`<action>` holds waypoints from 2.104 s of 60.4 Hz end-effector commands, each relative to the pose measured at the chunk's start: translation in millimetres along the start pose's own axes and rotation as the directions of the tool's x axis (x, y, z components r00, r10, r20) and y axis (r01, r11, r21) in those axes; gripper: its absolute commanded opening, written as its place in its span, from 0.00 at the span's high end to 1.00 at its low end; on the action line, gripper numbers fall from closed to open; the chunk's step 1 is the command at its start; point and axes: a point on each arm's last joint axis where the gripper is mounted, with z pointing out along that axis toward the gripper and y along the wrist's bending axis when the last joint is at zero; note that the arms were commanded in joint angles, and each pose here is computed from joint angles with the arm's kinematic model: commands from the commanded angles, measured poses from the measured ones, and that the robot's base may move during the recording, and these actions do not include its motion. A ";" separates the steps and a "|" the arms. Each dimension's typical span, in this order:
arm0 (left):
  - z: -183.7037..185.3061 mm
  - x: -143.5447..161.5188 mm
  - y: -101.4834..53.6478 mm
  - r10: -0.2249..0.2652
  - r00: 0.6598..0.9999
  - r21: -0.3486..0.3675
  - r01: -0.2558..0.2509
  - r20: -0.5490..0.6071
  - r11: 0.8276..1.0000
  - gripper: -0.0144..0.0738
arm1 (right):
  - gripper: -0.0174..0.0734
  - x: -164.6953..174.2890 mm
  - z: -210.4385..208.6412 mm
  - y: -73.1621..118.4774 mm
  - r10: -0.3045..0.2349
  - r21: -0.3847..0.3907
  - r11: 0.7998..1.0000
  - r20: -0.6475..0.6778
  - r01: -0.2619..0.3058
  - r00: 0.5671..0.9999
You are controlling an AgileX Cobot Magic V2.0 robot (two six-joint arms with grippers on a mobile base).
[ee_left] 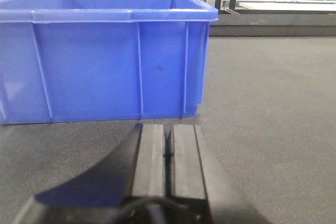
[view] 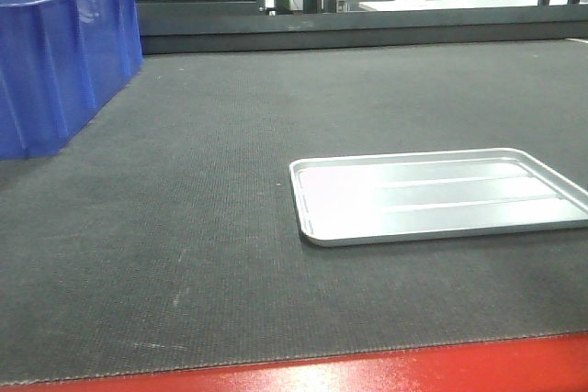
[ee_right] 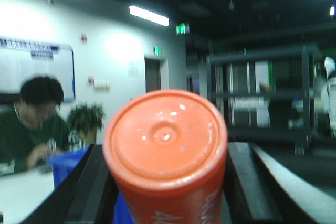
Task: Grab orange capacitor from left shelf to right conveyor
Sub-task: 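Position the base at the conveyor beside the silver tray, then lower the held orange cylinder onto the silver tray with the right gripper, then open the right gripper and lift it away from the cylinder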
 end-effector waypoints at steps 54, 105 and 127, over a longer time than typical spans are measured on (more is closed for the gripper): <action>-0.1 -1.0 0.0 -0.003 0.997 0.002 0.003 0.073 1.000 0.98 | 0.75 188.0 160.0 -82.2 0.062 0.256 0.965 -0.420 0.053 0.906; -0.1 -1.0 0.0 -0.003 0.997 0.002 0.003 0.073 1.000 0.98 | 0.18 227.0 160.2 -89.7 0.083 0.261 0.964 -0.449 0.041 0.890; -0.1 -1.0 0.0 -0.003 0.997 0.002 0.003 0.073 1.000 0.98 | 0.18 194.6 168.9 -84.9 0.026 0.225 0.974 -0.239 0.029 0.971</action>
